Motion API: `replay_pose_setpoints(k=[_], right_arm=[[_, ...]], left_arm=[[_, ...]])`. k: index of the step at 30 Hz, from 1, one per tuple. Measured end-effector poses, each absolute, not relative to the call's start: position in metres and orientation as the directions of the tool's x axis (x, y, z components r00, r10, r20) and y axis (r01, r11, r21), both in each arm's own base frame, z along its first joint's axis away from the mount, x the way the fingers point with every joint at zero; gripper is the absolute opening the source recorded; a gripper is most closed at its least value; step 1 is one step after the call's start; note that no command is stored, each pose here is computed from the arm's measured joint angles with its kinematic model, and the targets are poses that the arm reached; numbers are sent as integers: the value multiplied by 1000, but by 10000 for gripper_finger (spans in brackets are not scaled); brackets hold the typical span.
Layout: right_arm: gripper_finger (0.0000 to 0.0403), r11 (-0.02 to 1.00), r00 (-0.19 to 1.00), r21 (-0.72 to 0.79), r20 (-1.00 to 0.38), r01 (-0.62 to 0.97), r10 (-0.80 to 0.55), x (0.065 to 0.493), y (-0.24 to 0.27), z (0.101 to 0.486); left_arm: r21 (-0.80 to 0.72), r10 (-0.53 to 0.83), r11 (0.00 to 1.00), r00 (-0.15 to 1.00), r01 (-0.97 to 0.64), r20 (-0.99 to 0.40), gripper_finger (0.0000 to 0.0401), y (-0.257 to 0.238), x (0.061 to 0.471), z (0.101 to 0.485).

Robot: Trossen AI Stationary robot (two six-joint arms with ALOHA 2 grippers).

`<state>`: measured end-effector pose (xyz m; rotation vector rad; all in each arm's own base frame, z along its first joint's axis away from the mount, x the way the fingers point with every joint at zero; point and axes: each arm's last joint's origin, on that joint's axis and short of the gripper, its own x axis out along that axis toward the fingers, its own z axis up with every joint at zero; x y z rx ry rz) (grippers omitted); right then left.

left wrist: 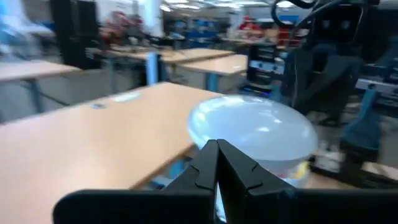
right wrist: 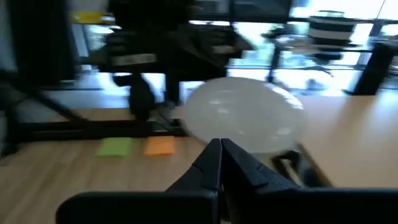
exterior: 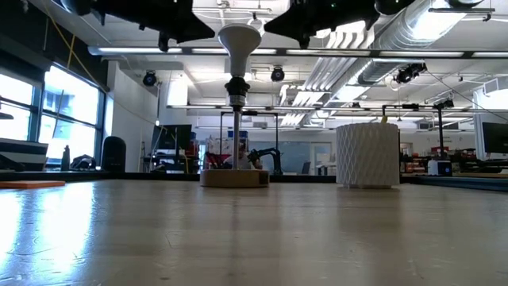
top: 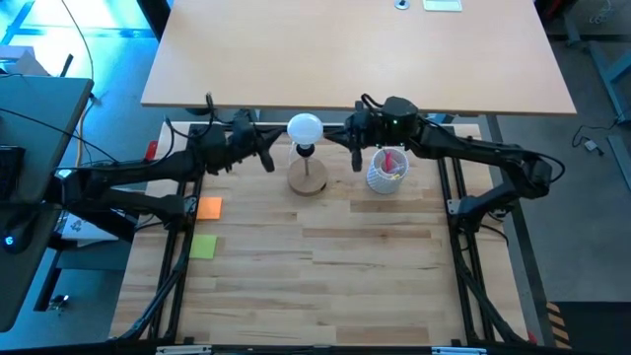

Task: Screw lightbulb
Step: Remove the lightbulb from the brown lamp

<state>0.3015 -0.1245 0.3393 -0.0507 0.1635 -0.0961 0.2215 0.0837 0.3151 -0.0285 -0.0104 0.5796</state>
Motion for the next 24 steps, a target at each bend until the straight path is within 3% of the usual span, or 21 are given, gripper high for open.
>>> replay_pose_setpoints(k=[5, 11, 14, 17, 20, 24], right_arm=[[0, 994, 981, -50, -163, 94, -101, 310, -131, 330], [0, 934, 921, -74, -155, 349, -356, 310, -149, 326], [0, 908, 900, -91, -127, 409, -418, 306, -153, 330], [0, 936, 926, -97, -143, 338, -349, 304, -149, 332], [0, 980, 972, -77, -133, 184, -193, 304, -137, 337], [0, 993, 983, -64, -148, 97, -105, 311, -127, 333]], left_arm=[[-97, 428, 900, 904, -425, 14, 0, 89, 225, 314], [-154, 265, 953, 964, -261, 6, 0, 74, 231, 313], [-147, 258, 956, 966, -253, 16, 0, 66, 230, 315], [-126, 359, 925, 933, -359, -25, 0, 67, 225, 314], [-109, 500, 857, 864, -504, -61, 0, 76, 219, 312], [-108, 529, 840, 847, -531, -53, 0, 89, 219, 310]])
